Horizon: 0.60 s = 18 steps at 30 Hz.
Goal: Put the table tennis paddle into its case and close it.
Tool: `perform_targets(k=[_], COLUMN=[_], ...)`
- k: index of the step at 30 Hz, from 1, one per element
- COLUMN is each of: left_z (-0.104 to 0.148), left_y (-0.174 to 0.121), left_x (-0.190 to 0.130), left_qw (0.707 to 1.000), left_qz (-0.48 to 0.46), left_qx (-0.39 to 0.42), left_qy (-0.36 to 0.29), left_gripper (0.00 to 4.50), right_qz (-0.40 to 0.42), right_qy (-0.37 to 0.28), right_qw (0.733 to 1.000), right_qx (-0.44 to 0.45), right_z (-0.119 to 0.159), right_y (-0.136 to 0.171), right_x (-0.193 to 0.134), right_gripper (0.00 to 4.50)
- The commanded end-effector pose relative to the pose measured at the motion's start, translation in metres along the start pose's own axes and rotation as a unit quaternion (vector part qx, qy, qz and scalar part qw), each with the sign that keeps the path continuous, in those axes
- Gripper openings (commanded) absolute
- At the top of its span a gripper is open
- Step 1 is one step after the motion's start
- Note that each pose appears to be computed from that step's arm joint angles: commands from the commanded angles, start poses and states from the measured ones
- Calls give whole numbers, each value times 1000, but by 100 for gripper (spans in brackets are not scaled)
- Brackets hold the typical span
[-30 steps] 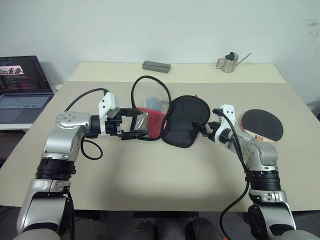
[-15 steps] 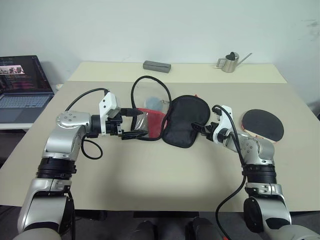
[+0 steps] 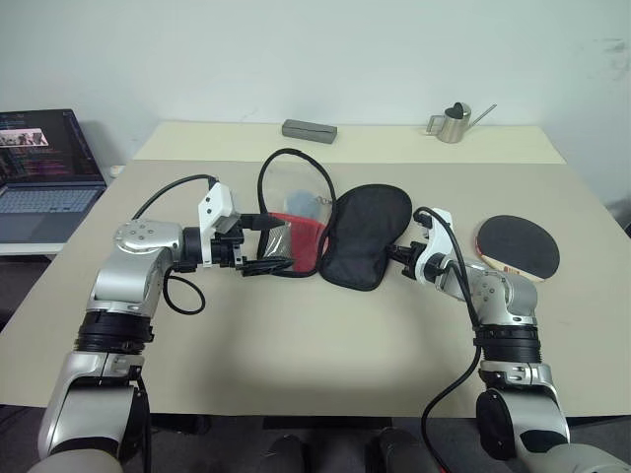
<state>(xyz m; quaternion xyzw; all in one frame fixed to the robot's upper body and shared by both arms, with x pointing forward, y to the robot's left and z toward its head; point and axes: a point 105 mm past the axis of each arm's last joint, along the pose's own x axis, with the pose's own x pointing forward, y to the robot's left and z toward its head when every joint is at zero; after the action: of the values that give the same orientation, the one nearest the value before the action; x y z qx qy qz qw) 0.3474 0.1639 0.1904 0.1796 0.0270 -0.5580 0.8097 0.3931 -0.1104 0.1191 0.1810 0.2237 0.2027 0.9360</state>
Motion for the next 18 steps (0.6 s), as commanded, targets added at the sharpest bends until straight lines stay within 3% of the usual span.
perform_targets(k=[1,18], left_z=[11,6], left_y=[-1,-8], left_x=[1,6], left_qw=[1000,999], left_qz=[-6,-23], left_qx=[25,22], left_qy=[-9,-6], left_gripper=[450,450], right_qz=[13,-24], right_qy=[-23,6], right_qw=[1000,999], right_qx=[-11,-43], right_z=[18,27], right_y=[5,-35], right_x=[-5,-21], right_gripper=[3,3])
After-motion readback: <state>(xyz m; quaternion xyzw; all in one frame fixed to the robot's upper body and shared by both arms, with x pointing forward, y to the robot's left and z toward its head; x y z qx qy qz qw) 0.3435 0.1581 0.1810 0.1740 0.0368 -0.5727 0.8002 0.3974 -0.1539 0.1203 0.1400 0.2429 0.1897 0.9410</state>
